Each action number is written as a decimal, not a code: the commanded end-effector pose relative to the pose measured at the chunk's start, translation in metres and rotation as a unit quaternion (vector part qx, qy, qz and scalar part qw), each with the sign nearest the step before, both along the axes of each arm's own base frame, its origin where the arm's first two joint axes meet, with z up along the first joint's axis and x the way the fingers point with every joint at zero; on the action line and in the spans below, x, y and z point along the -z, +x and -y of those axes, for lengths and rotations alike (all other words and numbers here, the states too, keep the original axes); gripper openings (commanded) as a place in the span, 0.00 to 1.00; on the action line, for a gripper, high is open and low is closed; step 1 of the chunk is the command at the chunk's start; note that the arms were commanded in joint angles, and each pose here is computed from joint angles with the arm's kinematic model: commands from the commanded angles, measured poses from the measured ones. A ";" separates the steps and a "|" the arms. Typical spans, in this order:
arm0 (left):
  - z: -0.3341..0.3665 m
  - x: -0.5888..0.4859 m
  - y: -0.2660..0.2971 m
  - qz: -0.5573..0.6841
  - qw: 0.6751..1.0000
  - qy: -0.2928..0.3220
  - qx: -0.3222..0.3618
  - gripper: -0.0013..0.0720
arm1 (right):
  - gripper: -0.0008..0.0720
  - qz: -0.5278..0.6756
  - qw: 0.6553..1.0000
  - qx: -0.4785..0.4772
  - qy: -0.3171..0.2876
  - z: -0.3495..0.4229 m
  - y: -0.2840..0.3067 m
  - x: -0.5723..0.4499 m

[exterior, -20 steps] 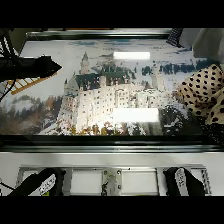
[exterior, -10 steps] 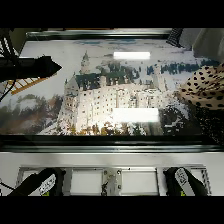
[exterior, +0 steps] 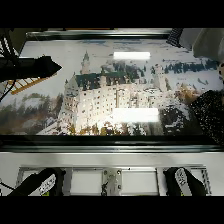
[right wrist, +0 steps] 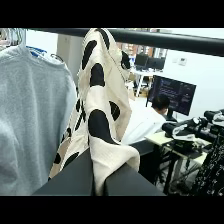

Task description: Fold the clothes and pants, and hang the long-sleeved shirts on hangers.

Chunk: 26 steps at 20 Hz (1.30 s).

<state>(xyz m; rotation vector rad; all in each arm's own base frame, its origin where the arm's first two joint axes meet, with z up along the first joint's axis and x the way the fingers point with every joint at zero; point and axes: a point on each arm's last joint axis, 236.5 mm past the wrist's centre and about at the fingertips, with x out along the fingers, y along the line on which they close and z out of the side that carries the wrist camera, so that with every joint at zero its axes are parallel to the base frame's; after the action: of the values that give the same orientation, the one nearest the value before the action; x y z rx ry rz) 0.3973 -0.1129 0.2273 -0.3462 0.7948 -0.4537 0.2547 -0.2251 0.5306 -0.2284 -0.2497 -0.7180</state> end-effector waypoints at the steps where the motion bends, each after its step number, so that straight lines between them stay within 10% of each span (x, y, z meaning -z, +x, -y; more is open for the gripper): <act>1: 0.000 0.001 0.000 -0.001 1.000 0.000 0.000 0.03 | 0.02 0.002 1.000 0.006 -0.007 -0.003 -0.006 -0.005; 26: 0.005 0.015 -0.021 -0.047 0.998 0.009 0.030 0.03 | 0.02 0.048 0.977 0.165 0.128 0.126 -0.081 0.045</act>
<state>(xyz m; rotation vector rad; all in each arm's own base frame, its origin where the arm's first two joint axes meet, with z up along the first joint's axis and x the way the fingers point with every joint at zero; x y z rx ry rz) 0.3779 -0.1176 0.2137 -0.3294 0.8918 -0.4852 0.1743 -0.3385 0.4945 -0.0218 -0.2198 -1.0684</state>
